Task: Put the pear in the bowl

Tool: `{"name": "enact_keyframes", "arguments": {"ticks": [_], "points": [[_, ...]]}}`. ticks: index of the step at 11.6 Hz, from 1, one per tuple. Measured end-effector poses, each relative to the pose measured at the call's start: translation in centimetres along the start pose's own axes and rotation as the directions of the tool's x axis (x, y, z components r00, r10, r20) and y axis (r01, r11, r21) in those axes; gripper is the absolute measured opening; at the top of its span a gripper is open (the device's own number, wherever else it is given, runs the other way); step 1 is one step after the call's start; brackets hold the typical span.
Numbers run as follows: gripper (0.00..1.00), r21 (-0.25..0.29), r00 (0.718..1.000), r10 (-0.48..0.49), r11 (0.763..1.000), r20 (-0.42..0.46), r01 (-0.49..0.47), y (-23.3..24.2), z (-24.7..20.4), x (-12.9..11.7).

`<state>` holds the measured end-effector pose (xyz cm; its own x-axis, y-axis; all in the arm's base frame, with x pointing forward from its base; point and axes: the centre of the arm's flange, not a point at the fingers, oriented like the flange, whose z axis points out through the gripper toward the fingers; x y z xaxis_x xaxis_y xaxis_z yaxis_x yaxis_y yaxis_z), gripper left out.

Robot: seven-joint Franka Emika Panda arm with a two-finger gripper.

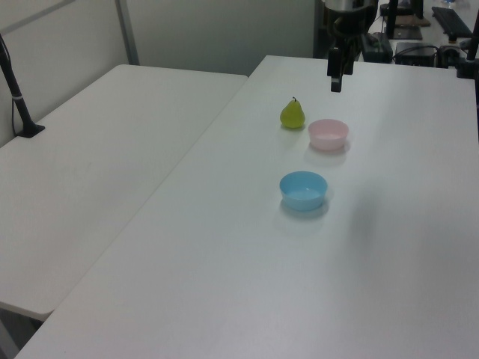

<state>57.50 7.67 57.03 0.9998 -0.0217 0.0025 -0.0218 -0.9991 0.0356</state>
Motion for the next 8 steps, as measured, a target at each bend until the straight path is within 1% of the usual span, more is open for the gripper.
{"name": "enact_keyframes", "arguments": {"ticks": [2,3,5,8], "points": [[1.00,0.003,1.000,0.003,1.000,-0.016,-0.003,1.1,0.2,0.6],[1.00,0.005,1.000,0.008,1.000,-0.030,-0.007,2.2,0.6,1.2],[1.00,0.011,0.998,0.030,1.000,-0.055,-0.029,5.3,2.2,3.2],[1.00,0.021,0.992,0.070,0.997,-0.106,-0.068,9.2,6.2,6.5]]}}
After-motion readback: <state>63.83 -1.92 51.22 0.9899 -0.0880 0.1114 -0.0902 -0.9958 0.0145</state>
